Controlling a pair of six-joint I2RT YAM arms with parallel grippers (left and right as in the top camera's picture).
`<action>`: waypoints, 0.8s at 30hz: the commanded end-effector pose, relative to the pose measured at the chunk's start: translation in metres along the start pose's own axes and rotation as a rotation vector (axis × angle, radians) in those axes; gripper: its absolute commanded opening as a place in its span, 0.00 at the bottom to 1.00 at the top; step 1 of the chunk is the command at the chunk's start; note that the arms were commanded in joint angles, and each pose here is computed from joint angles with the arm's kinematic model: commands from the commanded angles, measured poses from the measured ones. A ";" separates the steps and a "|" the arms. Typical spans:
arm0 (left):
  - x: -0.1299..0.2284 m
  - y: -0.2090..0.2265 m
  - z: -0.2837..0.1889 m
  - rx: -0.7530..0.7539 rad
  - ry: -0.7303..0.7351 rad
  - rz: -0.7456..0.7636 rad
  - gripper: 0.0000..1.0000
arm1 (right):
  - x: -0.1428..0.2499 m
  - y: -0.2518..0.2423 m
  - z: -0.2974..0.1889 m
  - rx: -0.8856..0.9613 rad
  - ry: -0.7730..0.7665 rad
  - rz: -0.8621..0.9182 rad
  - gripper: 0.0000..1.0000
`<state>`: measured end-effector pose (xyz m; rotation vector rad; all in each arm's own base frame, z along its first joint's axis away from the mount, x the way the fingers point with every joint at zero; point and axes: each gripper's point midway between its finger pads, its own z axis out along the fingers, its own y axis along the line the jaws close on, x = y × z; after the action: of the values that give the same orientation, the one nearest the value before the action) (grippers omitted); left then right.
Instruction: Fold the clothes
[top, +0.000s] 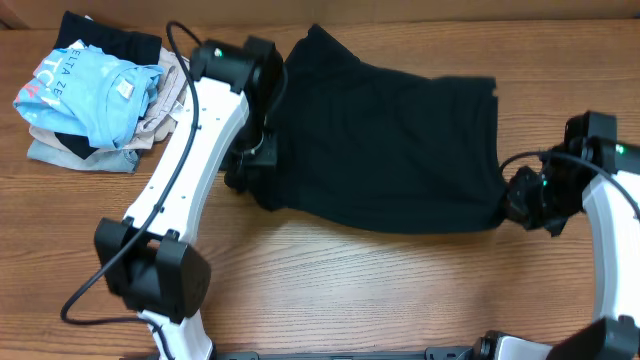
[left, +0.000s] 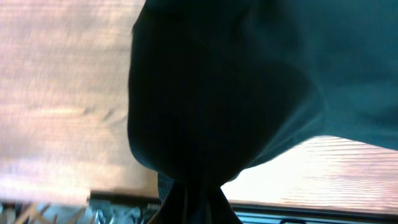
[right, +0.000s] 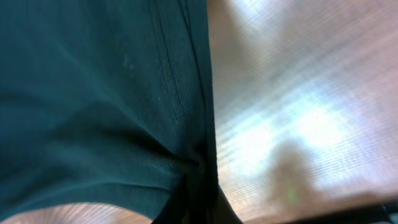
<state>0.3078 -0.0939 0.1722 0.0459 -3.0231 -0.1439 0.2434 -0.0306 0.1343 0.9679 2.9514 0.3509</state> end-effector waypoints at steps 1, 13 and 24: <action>0.011 0.021 0.007 -0.098 -0.017 -0.125 0.05 | 0.004 -0.022 -0.009 0.098 -0.061 0.092 0.04; -0.069 0.008 0.029 -0.031 -0.316 -0.187 0.04 | -0.031 -0.026 0.005 0.081 -0.208 0.117 0.04; -0.129 -0.013 0.024 0.053 -0.511 -0.206 0.07 | -0.088 -0.010 0.013 0.004 -0.409 0.076 0.04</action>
<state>0.4248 -0.1050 0.1423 0.3402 -3.5233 -0.0540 0.3050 -0.0786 0.1197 1.0046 2.5694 0.1675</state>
